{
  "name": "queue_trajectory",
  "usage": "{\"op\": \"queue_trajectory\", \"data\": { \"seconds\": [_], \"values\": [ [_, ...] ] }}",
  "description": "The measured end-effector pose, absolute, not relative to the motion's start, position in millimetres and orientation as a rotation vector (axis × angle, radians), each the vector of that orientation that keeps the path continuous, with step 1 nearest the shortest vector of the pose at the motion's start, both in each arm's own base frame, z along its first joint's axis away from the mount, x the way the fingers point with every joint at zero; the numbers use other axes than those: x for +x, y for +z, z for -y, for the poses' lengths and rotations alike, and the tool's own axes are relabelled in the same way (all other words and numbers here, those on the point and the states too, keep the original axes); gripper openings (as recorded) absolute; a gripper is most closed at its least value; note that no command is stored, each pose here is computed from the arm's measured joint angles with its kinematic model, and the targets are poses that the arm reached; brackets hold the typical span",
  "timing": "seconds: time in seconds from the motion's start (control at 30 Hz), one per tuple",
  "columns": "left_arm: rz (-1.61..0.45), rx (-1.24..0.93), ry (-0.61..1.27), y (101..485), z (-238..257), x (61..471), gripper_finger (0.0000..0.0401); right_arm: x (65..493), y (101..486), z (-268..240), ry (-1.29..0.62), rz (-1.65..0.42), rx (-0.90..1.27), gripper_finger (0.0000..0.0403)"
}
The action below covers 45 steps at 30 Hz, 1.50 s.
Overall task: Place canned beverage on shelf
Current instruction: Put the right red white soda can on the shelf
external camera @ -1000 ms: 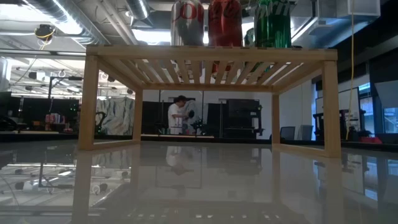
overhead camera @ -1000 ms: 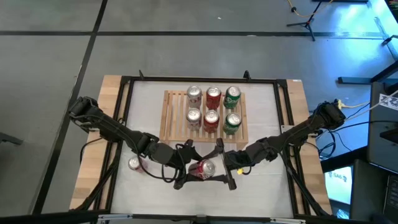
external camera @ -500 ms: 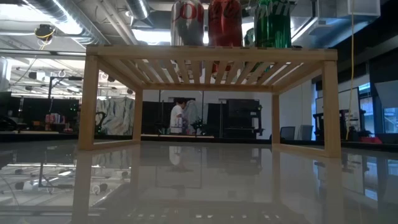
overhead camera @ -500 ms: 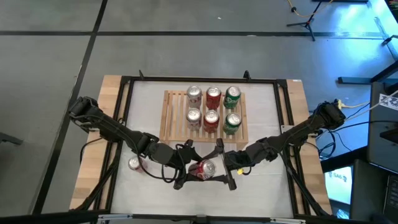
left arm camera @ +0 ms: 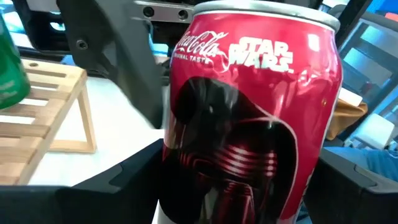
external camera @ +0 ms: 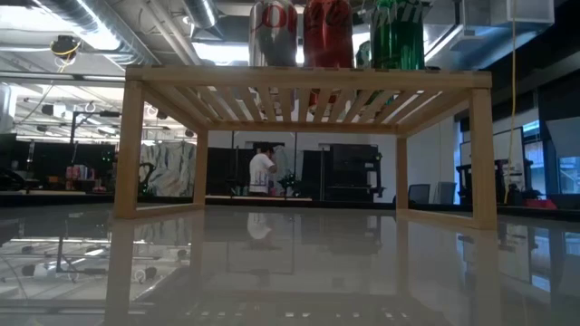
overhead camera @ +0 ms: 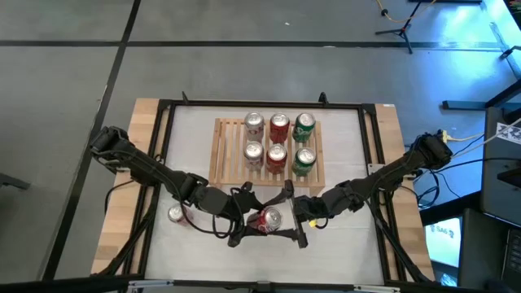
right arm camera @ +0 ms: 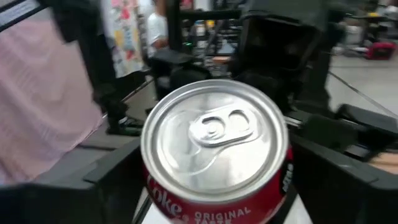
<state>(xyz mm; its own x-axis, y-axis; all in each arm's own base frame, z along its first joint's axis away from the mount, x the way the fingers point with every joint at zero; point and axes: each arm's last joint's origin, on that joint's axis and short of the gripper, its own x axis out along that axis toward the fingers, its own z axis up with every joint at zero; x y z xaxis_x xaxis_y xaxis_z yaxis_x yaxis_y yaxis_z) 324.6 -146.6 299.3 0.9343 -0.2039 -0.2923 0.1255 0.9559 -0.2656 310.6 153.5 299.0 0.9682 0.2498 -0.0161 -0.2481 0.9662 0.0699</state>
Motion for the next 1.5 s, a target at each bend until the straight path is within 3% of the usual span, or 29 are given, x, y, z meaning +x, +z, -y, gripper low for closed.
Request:
{"op": "queue_trajectory", "data": {
  "seconds": [0.2,0.4,0.9,1.5],
  "values": [
    [-0.333,-0.256,-0.162,298,148,324,0.0289,311,299,-152,0.186,-0.028,0.119,0.0396],
    [-0.334,-0.252,-0.179,299,153,321,0.0289,309,303,-153,0.261,0.001,0.029,0.0382],
    [-0.319,-0.233,-0.193,311,163,304,0.0289,283,343,-139,0.247,0.124,-0.04,0.0381],
    [-0.071,-0.017,0.144,398,93,230,0.0289,243,367,-118,0.223,0.029,-0.077,0.0381]
  ]
}}
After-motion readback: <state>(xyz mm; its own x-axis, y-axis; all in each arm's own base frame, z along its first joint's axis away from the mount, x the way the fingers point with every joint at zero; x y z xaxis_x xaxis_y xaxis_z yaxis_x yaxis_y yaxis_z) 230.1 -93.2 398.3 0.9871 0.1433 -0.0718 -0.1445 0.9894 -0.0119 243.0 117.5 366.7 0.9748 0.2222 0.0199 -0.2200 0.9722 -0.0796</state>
